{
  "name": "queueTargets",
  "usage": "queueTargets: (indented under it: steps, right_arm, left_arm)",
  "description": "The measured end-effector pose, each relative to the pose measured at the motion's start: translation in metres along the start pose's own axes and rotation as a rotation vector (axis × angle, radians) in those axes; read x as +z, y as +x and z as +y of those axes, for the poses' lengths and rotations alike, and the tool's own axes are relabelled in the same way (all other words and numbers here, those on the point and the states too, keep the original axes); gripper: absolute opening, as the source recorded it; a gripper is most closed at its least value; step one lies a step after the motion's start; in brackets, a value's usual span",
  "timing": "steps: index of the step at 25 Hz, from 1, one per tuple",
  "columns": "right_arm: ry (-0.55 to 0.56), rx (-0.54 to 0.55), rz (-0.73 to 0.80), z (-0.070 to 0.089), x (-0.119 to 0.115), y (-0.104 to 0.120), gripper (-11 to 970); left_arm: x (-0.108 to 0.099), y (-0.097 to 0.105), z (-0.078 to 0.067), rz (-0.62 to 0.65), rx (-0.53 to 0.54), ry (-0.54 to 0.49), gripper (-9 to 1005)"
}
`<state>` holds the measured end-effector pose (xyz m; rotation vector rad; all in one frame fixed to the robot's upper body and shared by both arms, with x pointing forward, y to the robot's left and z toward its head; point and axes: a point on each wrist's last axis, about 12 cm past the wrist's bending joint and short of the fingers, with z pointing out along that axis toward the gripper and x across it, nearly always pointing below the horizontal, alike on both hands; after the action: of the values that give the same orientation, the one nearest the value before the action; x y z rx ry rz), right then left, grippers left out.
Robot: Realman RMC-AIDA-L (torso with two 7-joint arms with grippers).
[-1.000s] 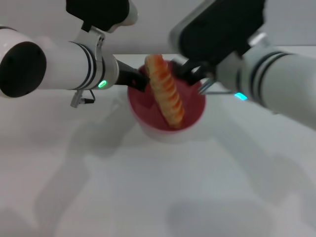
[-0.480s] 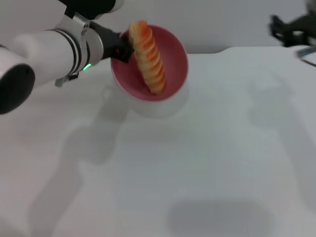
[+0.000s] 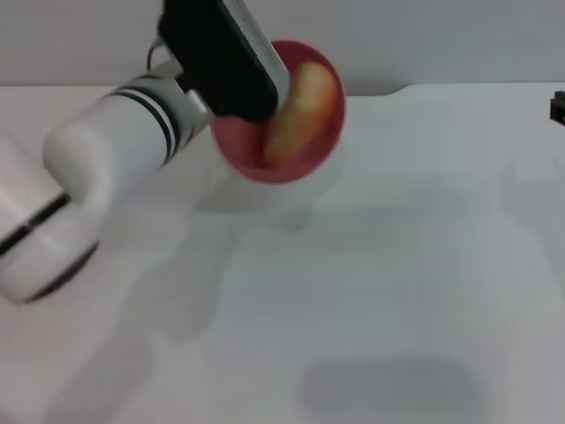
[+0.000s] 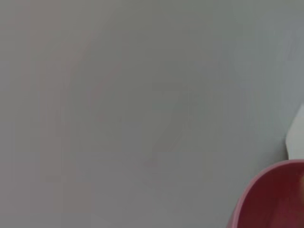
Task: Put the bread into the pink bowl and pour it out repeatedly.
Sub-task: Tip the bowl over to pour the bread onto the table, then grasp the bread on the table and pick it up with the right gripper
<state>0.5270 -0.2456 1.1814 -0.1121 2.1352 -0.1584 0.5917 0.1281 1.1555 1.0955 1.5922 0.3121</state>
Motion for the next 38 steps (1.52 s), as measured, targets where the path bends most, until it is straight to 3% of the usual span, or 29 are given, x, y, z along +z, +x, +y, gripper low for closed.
queueTargets:
  steps: [1,7,15,16,17,18,19,21,23,24,29,32,37,38]
  right_arm:
    - [0.001,-0.001,0.003,0.0,0.0,0.001,665]
    - [-0.002,-0.017,0.013,0.001,0.003,0.002,664]
    - [-0.014,-0.042,0.022,0.006,0.003,0.003,664]
    - [-0.017,-0.047,0.025,0.007,0.003,0.003,664]
    - [-0.021,-0.054,0.029,0.009,0.002,0.003,664]
    - [-0.025,-0.062,0.033,0.011,0.002,0.003,664]
    - [-0.035,-0.084,0.041,0.016,0.0,0.002,664]
    - [-0.04,-0.094,0.044,0.018,-0.001,0.002,664]
    - [-0.055,-0.112,0.05,0.025,-0.003,0.001,664]
    - [-0.062,-0.121,0.052,0.028,-0.004,0.0,664]
    - [-0.088,-0.175,0.071,0.041,-0.006,0.001,665]
    - [-0.102,-0.211,0.088,0.048,-0.006,0.002,665]
    - [-0.141,-0.275,0.119,0.062,-0.011,0.005,665]
    - [-0.223,-0.337,0.166,0.078,-0.018,0.011,665]
  left_arm:
    - [-0.002,-0.001,-0.009,-0.012,0.078,0.001,41]
    - [-0.014,-0.006,-0.038,-0.109,0.255,0.022,41]
    - [-0.015,-0.009,-0.04,-0.117,0.238,0.022,40]
    - [-0.014,-0.011,-0.033,-0.098,0.146,0.008,40]
    - [-0.014,-0.011,-0.033,-0.098,0.146,0.008,40]
    - [-0.013,-0.011,-0.027,-0.075,0.071,-0.005,40]
    - [-0.01,-0.012,-0.018,-0.014,-0.044,-0.029,40]
    - [-0.009,-0.012,-0.012,0.038,-0.121,-0.041,40]
    - [-0.006,-0.012,-0.001,0.15,-0.291,-0.037,40]
    - [-0.006,-0.012,-0.001,0.15,-0.291,-0.037,40]
    - [-0.006,-0.005,0.009,0.278,-0.522,0.038,41]
    - [-0.007,-0.001,0.011,0.338,-0.595,0.099,41]
    - [-0.009,-0.001,0.012,0.4,-0.624,0.157,41]
    - [-0.008,0.0,0.016,0.41,-0.633,0.166,40]
